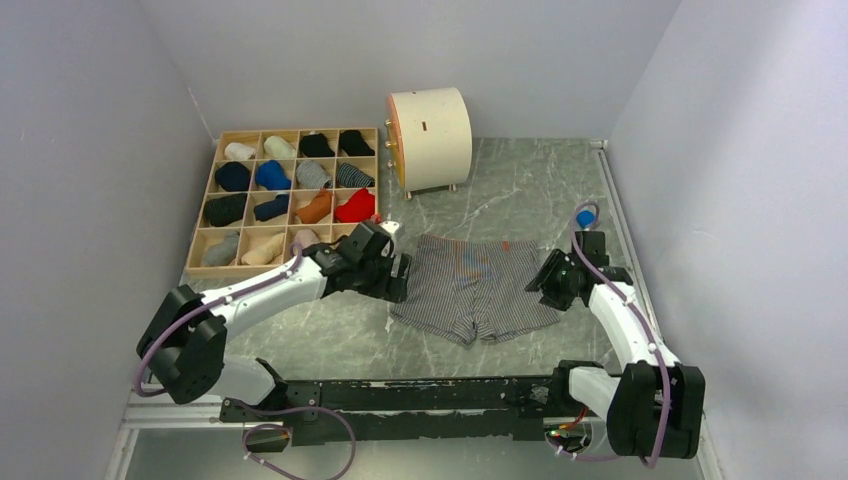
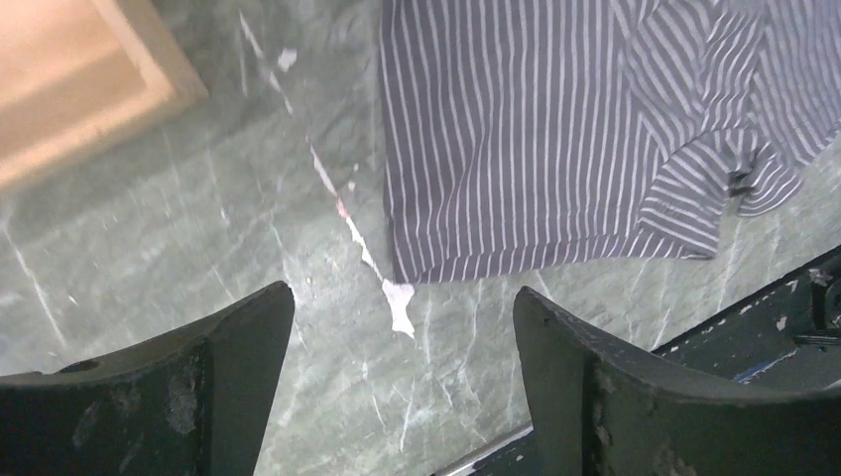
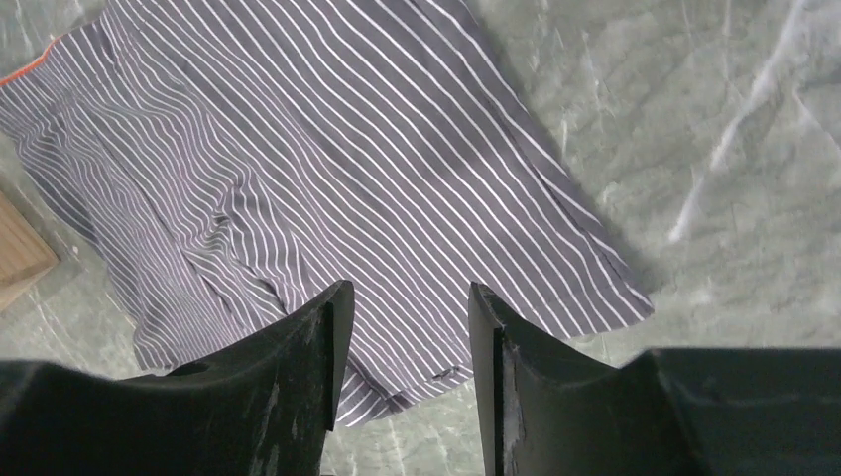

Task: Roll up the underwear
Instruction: Flatten out the underwear at the center of the board.

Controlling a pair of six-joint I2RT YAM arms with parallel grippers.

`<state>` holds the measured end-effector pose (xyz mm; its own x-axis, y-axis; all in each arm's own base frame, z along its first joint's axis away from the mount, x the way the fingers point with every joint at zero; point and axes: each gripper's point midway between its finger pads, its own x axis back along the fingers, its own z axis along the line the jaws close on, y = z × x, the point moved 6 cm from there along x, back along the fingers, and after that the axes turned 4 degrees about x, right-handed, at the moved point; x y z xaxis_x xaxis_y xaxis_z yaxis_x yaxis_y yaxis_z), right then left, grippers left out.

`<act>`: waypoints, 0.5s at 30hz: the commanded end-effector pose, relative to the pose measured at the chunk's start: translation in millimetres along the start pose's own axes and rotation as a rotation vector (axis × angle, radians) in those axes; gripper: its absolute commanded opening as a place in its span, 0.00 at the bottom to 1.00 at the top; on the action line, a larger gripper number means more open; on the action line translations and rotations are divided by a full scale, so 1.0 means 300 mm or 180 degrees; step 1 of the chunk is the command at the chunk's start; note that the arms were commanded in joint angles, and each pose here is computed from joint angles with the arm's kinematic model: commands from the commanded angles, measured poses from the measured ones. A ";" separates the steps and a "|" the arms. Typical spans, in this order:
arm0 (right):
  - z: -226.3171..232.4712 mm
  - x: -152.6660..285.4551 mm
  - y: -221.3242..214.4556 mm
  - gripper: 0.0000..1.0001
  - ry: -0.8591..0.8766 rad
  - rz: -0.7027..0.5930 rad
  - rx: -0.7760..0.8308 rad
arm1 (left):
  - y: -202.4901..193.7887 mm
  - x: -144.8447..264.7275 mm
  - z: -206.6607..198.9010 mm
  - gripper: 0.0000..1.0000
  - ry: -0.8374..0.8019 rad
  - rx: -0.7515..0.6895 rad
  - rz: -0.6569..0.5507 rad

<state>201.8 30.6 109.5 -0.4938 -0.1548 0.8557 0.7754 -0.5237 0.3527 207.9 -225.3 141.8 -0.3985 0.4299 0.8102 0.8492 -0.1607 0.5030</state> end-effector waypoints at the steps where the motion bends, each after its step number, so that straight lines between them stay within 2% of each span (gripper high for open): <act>1: 0.002 0.047 0.027 0.50 -0.0197 -0.0291 -0.0333 | -0.019 -0.009 -0.013 0.86 -0.0165 0.0340 -0.0153; 4: -0.034 0.022 0.003 0.51 -0.0334 -0.0370 -0.0478 | -0.041 -0.015 -0.016 0.88 -0.0243 0.0457 -0.0138; 9: -0.087 -0.039 -0.058 0.51 -0.0582 -0.0166 -0.0683 | -0.056 -0.029 0.002 0.96 -0.0168 0.0596 -0.0175; 15: -0.163 -0.080 -0.104 0.50 -0.1007 -0.0167 -0.0854 | -0.079 -0.071 0.025 0.96 -0.0102 0.0716 -0.0001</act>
<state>176.3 19.6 71.9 -0.3924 0.0173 0.9196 0.6628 -0.6878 0.2958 192.2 -218.9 111.5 -0.3862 0.4374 0.8121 0.9017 -0.0063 0.4323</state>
